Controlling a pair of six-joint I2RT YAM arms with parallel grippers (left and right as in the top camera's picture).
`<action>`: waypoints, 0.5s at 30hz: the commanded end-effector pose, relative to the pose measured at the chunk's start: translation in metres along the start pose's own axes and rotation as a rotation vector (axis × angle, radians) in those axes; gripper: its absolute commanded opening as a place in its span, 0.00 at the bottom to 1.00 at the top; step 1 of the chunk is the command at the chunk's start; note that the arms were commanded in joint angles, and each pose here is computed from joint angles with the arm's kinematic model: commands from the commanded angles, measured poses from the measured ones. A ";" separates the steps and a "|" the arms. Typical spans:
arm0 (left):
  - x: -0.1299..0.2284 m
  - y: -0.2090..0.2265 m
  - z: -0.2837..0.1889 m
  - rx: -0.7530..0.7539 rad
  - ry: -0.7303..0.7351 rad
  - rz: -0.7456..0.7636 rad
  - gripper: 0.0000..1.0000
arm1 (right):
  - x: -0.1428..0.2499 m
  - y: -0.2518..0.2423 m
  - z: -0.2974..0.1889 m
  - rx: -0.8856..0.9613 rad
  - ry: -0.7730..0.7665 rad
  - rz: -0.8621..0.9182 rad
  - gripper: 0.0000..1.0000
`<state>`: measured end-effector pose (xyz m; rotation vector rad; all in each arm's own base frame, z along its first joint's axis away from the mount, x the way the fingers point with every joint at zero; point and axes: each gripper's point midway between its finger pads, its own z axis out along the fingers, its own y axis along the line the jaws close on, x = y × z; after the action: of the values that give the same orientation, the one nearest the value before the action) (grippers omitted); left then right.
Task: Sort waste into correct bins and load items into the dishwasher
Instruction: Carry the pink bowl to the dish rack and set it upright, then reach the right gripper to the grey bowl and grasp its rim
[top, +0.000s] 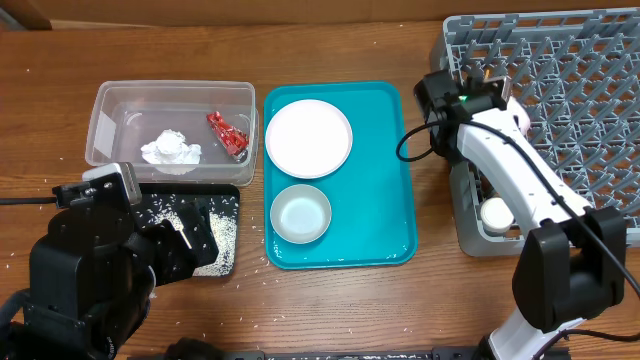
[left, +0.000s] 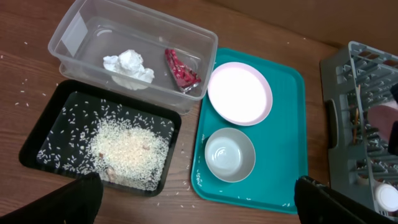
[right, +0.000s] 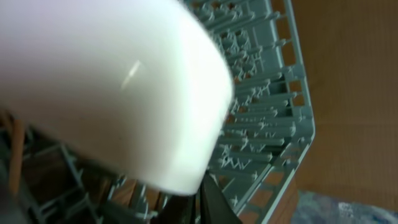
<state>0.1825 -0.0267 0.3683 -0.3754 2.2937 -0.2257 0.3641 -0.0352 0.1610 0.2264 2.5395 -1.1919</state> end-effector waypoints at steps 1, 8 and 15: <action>-0.003 0.000 -0.002 0.004 -0.011 0.000 1.00 | 0.005 0.004 -0.006 -0.027 0.025 0.077 0.18; -0.003 0.000 -0.002 0.004 -0.011 0.000 1.00 | 0.010 0.009 -0.036 -0.150 0.096 0.078 0.31; -0.003 0.000 -0.002 0.004 -0.011 0.000 1.00 | 0.001 0.050 -0.095 -0.500 0.132 0.101 0.39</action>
<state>0.1826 -0.0267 0.3684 -0.3754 2.2933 -0.2259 0.3545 0.0251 0.1793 0.3191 2.7127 -0.8166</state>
